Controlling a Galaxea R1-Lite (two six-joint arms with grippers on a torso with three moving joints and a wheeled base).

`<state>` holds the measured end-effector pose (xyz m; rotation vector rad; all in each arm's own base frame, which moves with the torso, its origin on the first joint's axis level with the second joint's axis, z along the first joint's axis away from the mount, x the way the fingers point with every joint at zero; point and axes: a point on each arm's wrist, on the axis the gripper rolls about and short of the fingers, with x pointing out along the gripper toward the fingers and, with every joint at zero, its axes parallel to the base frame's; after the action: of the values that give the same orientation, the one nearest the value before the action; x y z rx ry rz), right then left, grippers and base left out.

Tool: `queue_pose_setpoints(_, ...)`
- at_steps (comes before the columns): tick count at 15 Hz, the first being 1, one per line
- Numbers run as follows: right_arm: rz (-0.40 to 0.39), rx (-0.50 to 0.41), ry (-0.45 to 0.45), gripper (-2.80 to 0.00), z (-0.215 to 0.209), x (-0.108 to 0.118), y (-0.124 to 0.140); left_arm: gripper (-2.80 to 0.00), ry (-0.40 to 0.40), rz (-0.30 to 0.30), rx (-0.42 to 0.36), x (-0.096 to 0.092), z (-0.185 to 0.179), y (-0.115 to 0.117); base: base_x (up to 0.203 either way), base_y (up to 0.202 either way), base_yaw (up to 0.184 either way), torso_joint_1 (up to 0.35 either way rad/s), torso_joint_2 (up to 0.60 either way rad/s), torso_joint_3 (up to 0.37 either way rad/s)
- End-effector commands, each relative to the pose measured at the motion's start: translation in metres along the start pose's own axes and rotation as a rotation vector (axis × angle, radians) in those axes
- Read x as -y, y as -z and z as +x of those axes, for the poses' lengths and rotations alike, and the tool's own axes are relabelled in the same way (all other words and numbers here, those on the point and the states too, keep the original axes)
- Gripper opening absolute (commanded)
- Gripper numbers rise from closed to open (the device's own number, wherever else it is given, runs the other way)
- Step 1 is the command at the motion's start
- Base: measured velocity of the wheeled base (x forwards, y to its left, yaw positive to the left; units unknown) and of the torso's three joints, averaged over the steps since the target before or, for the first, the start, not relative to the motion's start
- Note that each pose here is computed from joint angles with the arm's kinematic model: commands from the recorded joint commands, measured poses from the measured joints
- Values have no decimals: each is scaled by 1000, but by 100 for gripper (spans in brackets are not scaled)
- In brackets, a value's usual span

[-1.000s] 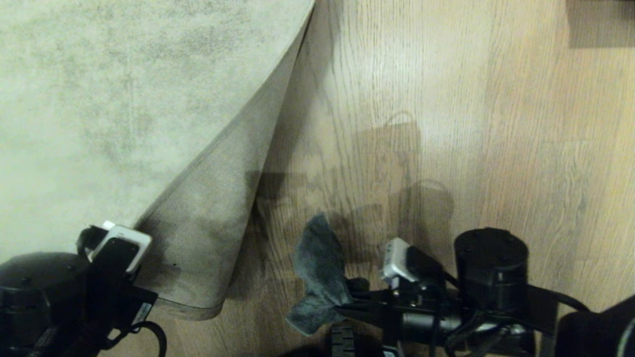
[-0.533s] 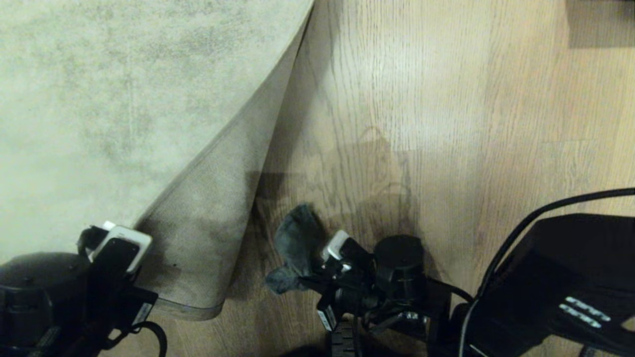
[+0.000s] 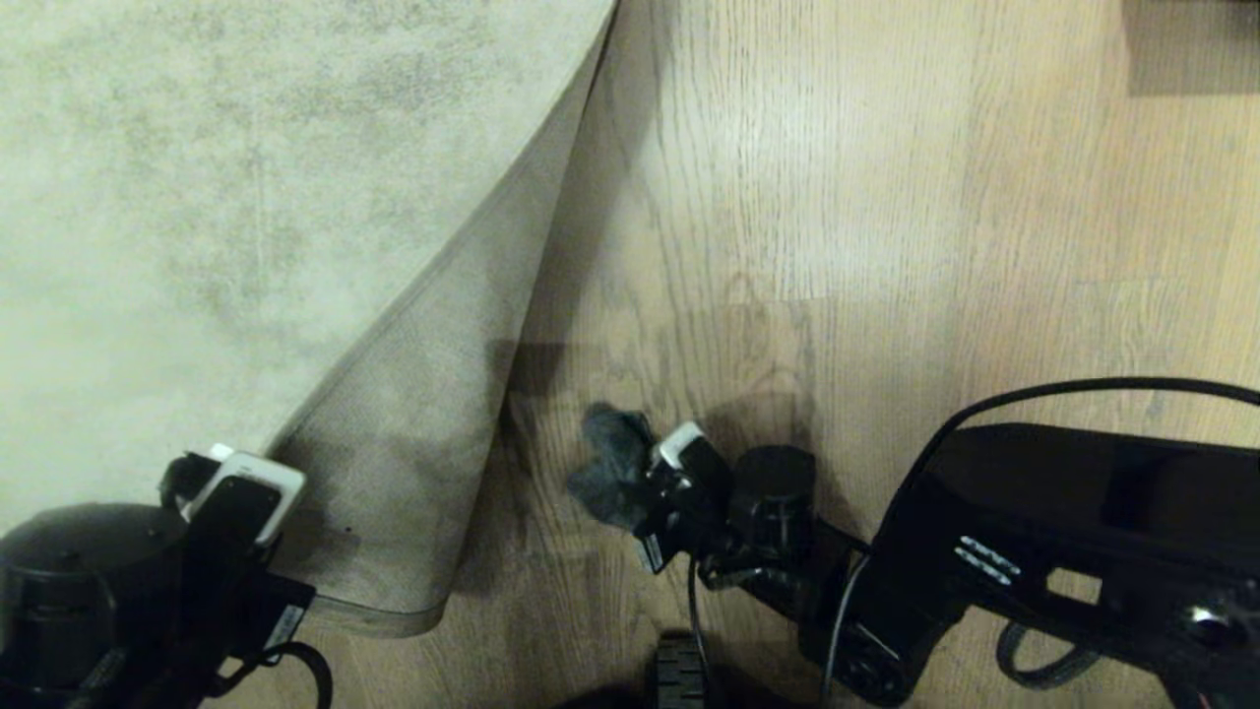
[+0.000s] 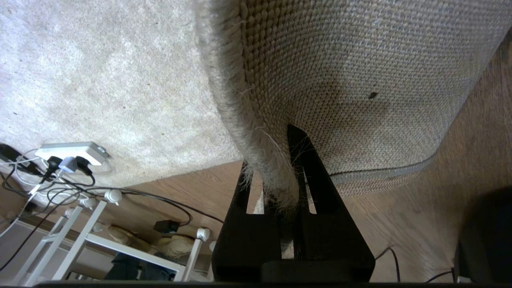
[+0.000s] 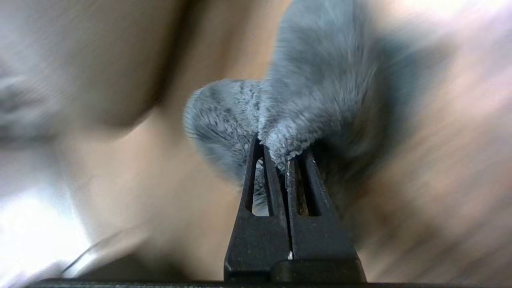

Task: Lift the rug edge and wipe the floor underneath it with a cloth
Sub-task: Wipe the floor under the carpet with a rag

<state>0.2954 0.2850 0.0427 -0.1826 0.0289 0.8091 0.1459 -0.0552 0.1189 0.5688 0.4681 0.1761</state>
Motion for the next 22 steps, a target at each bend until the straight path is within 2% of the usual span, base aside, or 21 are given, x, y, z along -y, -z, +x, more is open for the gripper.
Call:
queue_pose_setpoints(1,-45,46,71,-280,6,18,-5,-280,-2,4,-3,1,0,1,0,0,0,0,0,0)
queue_pose_setpoints(4,-59,87,85,-280,-8,23,-30,-280,0,4,-1,1,0,1,0,0,0,0,0,0)
queue_pose_setpoints(9,-122,93,86,-280,-50,23,-60,-280,0,2,-10,1,-1,5,0,0,0,0,0,0)
queue_pose_setpoints(13,-134,111,70,-280,-74,18,-86,-280,-1,0,-7,0,-1,4,0,0,0,0,0,0)
queue_pose_setpoints(15,-134,103,4,-280,-82,-1,-94,-280,-1,0,-7,0,-1,4,0,0,0,0,0,0)
queue_pose_setpoints(19,-111,98,-222,-280,-97,-72,-99,-280,-2,1,-9,0,-1,5,0,0,0,0,0,0)
queue_pose_setpoints(22,-97,53,-343,-280,-96,-113,-81,-280,1,8,-16,1,-2,8,0,0,0,0,0,0)
